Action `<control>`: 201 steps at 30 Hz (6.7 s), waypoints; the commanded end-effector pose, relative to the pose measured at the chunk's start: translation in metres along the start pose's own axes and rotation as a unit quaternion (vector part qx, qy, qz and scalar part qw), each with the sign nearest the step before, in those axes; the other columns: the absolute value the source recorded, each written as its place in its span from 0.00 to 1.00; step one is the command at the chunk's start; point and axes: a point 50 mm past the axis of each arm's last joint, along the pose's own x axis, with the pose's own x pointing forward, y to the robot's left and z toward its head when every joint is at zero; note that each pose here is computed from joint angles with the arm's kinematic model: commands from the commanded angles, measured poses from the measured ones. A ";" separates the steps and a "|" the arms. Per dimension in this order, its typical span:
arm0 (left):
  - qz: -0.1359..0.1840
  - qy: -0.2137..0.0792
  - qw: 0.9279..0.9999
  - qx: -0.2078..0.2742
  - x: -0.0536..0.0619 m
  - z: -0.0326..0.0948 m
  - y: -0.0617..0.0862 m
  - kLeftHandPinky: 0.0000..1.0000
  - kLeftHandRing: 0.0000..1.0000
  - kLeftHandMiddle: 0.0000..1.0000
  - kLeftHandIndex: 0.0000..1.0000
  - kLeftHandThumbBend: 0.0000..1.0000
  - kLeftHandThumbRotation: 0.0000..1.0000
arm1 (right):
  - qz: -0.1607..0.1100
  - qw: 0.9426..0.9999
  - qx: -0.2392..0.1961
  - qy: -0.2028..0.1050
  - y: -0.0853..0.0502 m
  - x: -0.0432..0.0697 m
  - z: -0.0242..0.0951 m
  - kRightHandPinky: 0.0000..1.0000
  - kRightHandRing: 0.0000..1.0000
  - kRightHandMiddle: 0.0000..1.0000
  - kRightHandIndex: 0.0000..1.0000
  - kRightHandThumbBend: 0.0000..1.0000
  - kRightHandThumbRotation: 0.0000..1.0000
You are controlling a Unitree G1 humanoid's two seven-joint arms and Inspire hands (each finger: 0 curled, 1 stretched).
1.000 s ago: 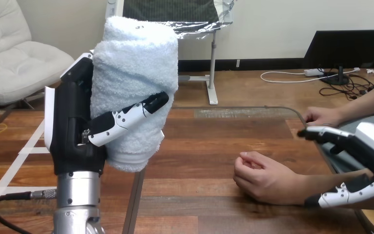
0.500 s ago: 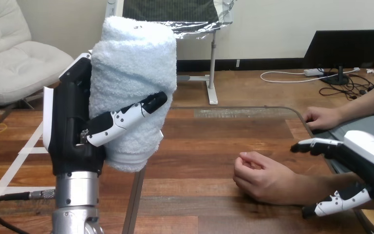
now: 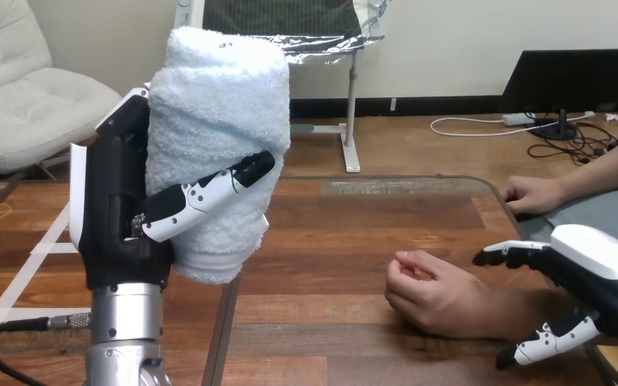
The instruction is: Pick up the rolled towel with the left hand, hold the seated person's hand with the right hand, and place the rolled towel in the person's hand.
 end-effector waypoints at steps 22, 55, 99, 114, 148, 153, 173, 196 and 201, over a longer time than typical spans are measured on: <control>-0.007 -0.050 0.999 -0.020 0.008 0.017 -0.005 0.19 0.25 0.33 0.38 0.47 0.00 | -0.038 0.997 -0.065 0.011 -0.018 0.029 0.001 0.78 0.81 0.82 0.81 1.00 0.27; -0.007 -0.051 0.998 -0.021 0.008 0.017 -0.003 0.19 0.25 0.33 0.38 0.49 0.00 | -0.006 0.995 -0.080 0.056 -0.011 0.062 -0.008 0.80 0.83 0.83 0.82 0.99 0.36; -0.008 -0.069 0.997 -0.025 0.013 0.018 0.006 0.19 0.25 0.32 0.38 0.50 0.00 | 0.114 0.982 -0.037 0.145 0.005 0.081 -0.020 0.65 0.85 0.86 0.85 0.97 0.34; -0.004 -0.072 0.997 -0.023 0.014 0.019 0.006 0.19 0.25 0.32 0.38 0.49 0.00 | 0.140 0.978 -0.018 0.154 0.011 0.077 -0.026 0.62 0.81 0.85 0.85 0.94 0.25; 0.009 -0.076 0.997 -0.017 0.019 0.020 0.012 0.18 0.24 0.32 0.39 0.49 0.00 | 0.167 0.967 -0.061 0.180 0.015 0.073 -0.032 0.45 0.55 0.62 0.68 0.95 0.00; 0.011 -0.075 0.997 -0.020 0.019 0.020 0.012 0.18 0.24 0.32 0.38 0.49 0.00 | 0.165 0.968 -0.061 0.181 0.016 0.073 -0.032 0.44 0.53 0.59 0.65 0.95 0.00; 0.013 -0.075 0.997 -0.021 0.019 0.020 0.013 0.18 0.25 0.33 0.39 0.50 0.00 | 0.166 0.969 -0.059 0.176 0.018 0.074 -0.032 0.45 0.52 0.54 0.51 0.93 0.00; 0.013 -0.074 0.997 -0.012 0.019 0.019 0.012 0.19 0.25 0.33 0.39 0.51 0.00 | 0.148 0.973 -0.031 0.177 0.010 0.073 -0.034 0.34 0.46 0.53 0.43 0.91 0.00; 0.011 -0.075 0.997 -0.012 0.020 0.018 0.011 0.18 0.25 0.33 0.38 0.52 0.00 | 0.142 0.974 -0.025 0.174 0.004 0.072 -0.034 0.29 0.41 0.49 0.44 0.91 0.01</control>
